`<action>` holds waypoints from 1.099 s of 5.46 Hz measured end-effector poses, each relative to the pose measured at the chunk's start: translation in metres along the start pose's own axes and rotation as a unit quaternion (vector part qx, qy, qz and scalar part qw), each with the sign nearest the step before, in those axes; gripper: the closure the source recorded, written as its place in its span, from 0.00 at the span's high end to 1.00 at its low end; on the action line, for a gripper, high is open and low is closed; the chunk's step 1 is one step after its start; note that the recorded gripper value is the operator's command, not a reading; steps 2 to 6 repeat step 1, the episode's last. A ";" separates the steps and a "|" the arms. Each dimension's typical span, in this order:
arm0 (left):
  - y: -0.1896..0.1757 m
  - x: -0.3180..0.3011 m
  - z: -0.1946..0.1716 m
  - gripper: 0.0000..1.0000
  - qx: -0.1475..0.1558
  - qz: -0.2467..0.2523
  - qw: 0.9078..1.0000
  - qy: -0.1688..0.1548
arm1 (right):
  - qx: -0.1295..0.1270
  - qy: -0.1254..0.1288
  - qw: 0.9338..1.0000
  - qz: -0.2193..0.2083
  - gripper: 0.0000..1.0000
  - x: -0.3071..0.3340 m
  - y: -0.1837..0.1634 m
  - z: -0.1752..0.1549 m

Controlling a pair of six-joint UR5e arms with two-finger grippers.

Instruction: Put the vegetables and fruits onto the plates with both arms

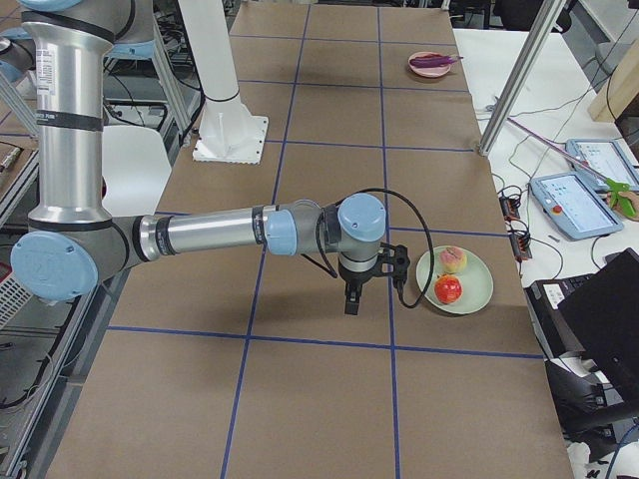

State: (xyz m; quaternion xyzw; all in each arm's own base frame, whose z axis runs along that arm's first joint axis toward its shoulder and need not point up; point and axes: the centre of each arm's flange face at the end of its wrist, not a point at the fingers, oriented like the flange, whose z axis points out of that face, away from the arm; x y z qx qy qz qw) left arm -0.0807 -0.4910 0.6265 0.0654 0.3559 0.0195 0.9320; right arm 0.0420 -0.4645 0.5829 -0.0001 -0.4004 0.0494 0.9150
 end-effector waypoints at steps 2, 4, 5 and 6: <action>0.000 0.000 0.000 1.00 0.000 0.000 1.000 0.000 | 0.000 0.000 1.000 0.000 1.00 0.000 0.000 0.000; 0.000 0.000 0.000 1.00 0.000 0.000 1.000 0.000 | 0.000 0.000 1.000 0.000 1.00 0.000 0.000 0.000; 0.000 0.000 0.000 1.00 0.000 0.000 1.000 0.000 | 0.000 0.000 1.000 0.000 1.00 0.000 0.000 0.000; 0.000 0.000 0.000 1.00 0.000 0.000 1.000 0.000 | 0.000 0.000 1.000 0.000 1.00 0.000 0.000 0.000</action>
